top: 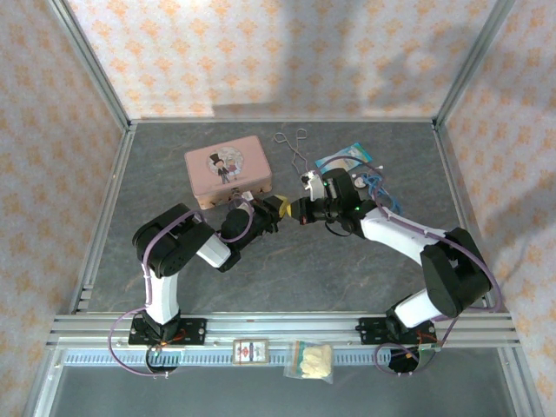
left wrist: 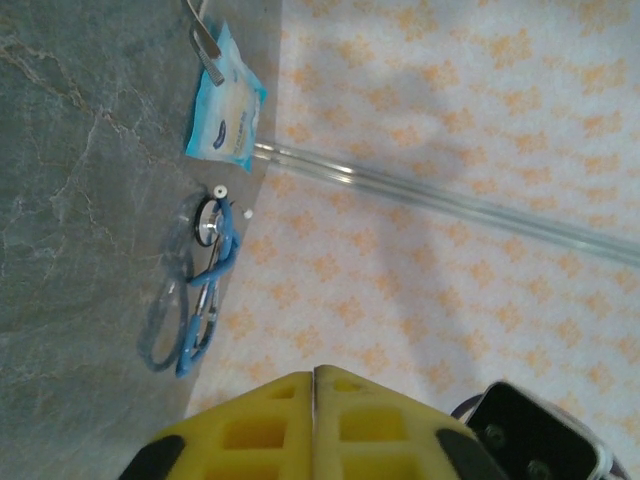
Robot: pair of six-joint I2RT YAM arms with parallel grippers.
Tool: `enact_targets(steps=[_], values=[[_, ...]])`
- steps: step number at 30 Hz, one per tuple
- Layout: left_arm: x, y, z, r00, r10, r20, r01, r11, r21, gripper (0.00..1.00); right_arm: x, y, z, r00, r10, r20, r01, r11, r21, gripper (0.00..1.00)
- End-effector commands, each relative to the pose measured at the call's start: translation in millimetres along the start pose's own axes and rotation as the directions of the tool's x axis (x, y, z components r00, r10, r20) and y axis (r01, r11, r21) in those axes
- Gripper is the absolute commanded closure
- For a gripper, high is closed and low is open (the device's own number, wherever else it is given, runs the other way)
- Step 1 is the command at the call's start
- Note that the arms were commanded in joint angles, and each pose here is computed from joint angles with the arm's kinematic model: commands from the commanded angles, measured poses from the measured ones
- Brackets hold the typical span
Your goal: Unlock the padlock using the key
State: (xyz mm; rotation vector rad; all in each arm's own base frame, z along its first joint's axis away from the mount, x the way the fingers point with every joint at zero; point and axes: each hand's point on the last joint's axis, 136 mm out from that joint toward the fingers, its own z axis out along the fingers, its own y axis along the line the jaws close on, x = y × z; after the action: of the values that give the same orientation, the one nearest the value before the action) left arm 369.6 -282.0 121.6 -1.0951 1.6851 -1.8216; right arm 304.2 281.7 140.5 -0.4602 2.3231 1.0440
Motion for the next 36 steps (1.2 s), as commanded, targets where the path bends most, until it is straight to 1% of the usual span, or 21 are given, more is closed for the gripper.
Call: enact_targets(steps=[1,6,10,11,12,13,14,16,18,19,22,23,25,28,34,36], values=[[3.3,-17.0,4.1,1.0,-0.008,-0.014,0.009,0.997,0.073,1.0,-7.3,4.4,-7.6,0.999,-0.033,0.029,0.032,0.999,0.012,1.0],[5.2,-22.1,3.6,1.0,0.026,-0.018,-0.024,0.996,0.082,0.99,-11.1,0.4,-11.0,0.998,-0.044,0.036,0.043,0.999,0.024,1.0],[3.1,-19.8,3.1,0.998,0.057,-0.009,-0.056,0.996,0.065,0.99,-17.5,-6.3,-15.2,0.998,-0.042,0.049,0.04,0.998,0.045,1.0],[6.6,-31.1,1.7,0.997,0.075,-0.013,-0.073,0.993,0.088,1.0,-19.8,-5.6,-15.6,0.998,-0.041,0.055,0.039,0.998,0.043,1.0],[7.8,-34.7,2.1,0.995,0.098,-0.013,-0.096,0.991,0.091,1.0,-21.9,-3.5,-16.3,0.997,-0.037,0.063,0.035,0.999,0.035,0.96],[8.5,-37.6,2.3,0.992,0.127,-0.01,-0.126,0.988,0.092,1.0,-23.8,-0.8,-17.1,0.997,-0.03,0.072,0.028,0.999,0.02,0.9],[8.6,-38.9,3.0,0.986,0.169,-0.004,-0.168,0.982,0.082,1.0,-26.3,3.5,-19.0,0.996,-0.023,0.087,0.023,1.0,0.0,0.81],[8.9,-47.4,2.3,0.966,0.259,0.015,-0.26,0.962,0.079,1.0,-30.8,10.1,-23.9,0.993,-0.002,0.117,0.007,0.999,-0.037,0.69],[10.2,-58.4,0.8,0.934,0.355,0.033,-0.356,0.931,0.08,1.0,-33.8,13.7,-30.7,0.989,0.027,0.145,-0.016,0.997,-0.076,0.64],[11.5,-64.7,0.1,0.911,0.409,0.041,-0.411,0.908,0.08,1.0,-35.4,15.4,-34.8,0.986,0.044,0.158,-0.028,0.995,-0.1,0.62],[17.0,-83.1,-1.7,0.842,0.538,0.052,-0.54,0.837,0.083,1.0,-42.2,25.5,-49.5,0.973,0.097,0.21,-0.048,0.973,-0.225,0.59],[18.3,-88.3,-2.5,0.824,0.564,0.056,-0.567,0.819,0.088,1.0,-43.7,31.0,-53.0,0.969,0.109,0.221,-0.046,0.961,-0.271,0.59],[23.6,-101.5,-5.3,0.802,0.594,0.064,-0.597,0.792,0.133,1.0,-45.0,43.7,-59.4,0.966,0.122,0.229,-0.034,0.934,-0.355,0.58],[30.5,-113.2,-7.3,0.79,0.61,0.06,-0.609,0.769,0.193,1.0,-47.8,58.0,-67.1,0.961,0.121,0.248,-0.002,0.902,-0.432,0.58],[41.2,-120.5,-7.7,0.79,0.613,0.036,-0.598,0.756,0.265,1.0,-53.6,65.4,-72.6,0.953,0.119,0.28,0.027,0.884,-0.467,0.59],[43.6,-122.1,-9.1,0.794,0.607,0.032,-0.59,0.757,0.282,1.0,-53.2,60.9,-68.0,0.955,0.126,0.268,0.012,0.889,-0.459,0.59]])
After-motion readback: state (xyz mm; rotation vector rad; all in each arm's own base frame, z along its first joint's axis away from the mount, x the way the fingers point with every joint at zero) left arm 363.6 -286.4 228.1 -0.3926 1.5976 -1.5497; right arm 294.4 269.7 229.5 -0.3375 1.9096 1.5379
